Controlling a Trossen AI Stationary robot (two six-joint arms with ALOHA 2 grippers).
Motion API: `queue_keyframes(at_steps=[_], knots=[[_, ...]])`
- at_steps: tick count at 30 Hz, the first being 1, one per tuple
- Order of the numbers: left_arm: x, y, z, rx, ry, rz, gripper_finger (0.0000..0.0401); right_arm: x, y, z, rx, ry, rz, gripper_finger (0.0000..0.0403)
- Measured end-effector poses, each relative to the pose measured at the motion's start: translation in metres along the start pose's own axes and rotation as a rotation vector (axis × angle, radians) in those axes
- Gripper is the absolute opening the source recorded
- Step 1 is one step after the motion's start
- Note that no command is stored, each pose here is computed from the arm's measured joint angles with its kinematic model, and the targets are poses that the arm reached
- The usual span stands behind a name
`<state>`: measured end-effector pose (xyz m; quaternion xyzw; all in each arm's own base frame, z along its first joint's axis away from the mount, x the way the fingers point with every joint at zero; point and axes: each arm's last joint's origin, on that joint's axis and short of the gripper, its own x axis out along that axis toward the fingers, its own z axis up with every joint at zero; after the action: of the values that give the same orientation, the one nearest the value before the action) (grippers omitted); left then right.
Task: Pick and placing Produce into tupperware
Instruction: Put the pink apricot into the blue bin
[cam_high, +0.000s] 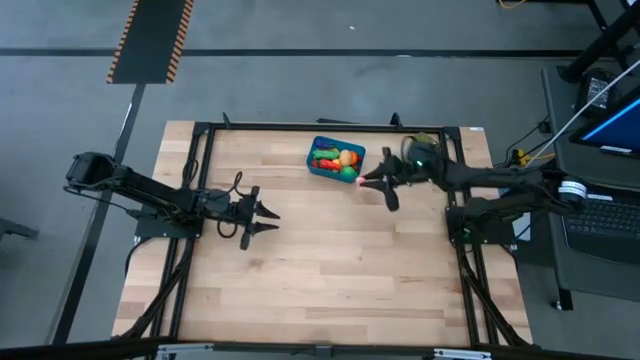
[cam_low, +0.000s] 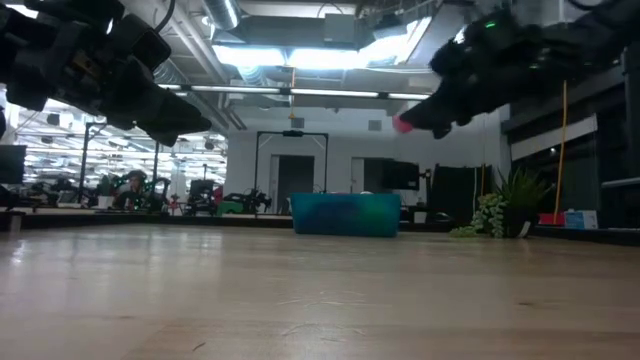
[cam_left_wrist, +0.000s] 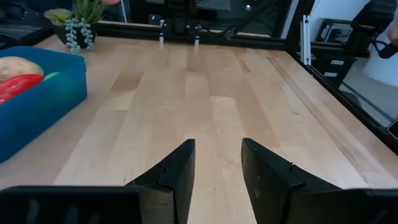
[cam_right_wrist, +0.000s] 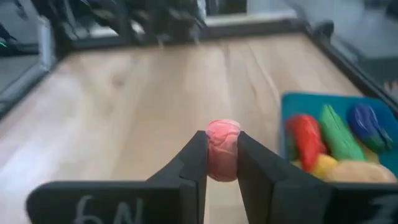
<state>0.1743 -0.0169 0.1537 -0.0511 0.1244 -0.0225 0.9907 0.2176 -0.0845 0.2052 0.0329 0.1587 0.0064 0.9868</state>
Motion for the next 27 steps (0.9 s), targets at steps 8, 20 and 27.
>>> queue_keyframes(at_steps=[8, 20, 27], knots=[[0.000, 0.000, 0.000, 0.001, 0.000, -0.001, 0.0124, 0.023, -0.045, 0.022, 0.063, 0.208, -0.070, 0.0069], [0.000, 0.000, 0.000, 0.001, 0.000, 0.000, 0.0124, 0.045, -0.109, 0.032, 0.196, 0.426, -0.137, 0.0069], [0.000, 0.000, 0.000, 0.001, 0.002, 0.000, 0.0124, 0.057, -0.134, 0.033, 0.260, 0.500, -0.153, 0.0069]])
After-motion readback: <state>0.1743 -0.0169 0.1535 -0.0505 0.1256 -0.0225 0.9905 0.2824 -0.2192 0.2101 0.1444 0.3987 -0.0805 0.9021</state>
